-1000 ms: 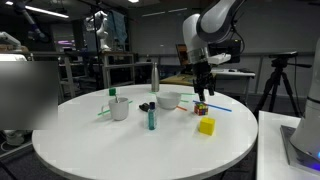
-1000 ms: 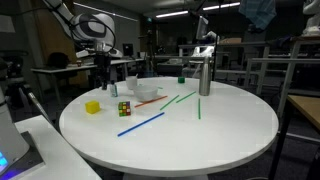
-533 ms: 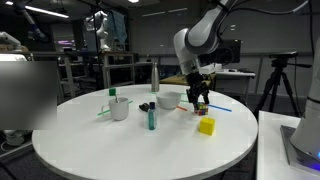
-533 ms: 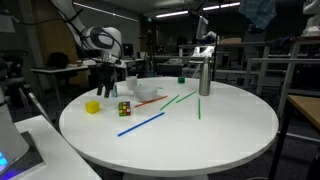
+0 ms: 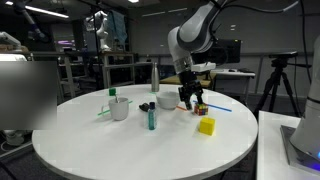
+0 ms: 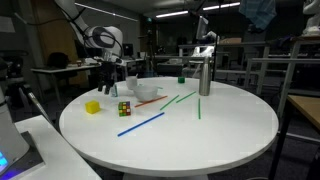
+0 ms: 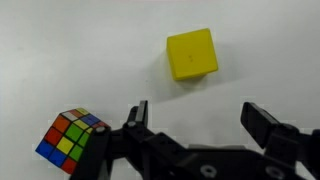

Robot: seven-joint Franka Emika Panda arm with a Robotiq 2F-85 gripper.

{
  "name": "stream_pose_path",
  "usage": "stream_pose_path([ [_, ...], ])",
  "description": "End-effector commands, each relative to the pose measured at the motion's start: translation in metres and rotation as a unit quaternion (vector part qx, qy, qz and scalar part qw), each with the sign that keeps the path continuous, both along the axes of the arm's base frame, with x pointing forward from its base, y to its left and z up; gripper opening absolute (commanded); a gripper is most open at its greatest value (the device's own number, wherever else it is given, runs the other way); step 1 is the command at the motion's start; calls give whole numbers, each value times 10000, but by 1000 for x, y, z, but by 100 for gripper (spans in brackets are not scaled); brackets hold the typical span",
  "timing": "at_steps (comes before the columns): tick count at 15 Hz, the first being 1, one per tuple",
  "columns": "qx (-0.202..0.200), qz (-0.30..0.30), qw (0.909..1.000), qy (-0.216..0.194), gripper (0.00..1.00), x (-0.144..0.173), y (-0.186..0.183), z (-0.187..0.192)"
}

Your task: Put the yellow cube in the bowl

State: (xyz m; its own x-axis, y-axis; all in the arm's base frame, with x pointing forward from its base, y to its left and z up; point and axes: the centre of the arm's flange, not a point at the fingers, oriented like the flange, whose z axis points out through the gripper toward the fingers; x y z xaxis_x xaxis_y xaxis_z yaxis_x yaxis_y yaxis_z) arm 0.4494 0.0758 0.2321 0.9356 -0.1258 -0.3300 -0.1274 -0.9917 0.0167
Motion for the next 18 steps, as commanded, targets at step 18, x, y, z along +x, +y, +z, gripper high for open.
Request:
stream_pose_path([
  [18,6,-138,9993,349,100,-19,1,-29],
])
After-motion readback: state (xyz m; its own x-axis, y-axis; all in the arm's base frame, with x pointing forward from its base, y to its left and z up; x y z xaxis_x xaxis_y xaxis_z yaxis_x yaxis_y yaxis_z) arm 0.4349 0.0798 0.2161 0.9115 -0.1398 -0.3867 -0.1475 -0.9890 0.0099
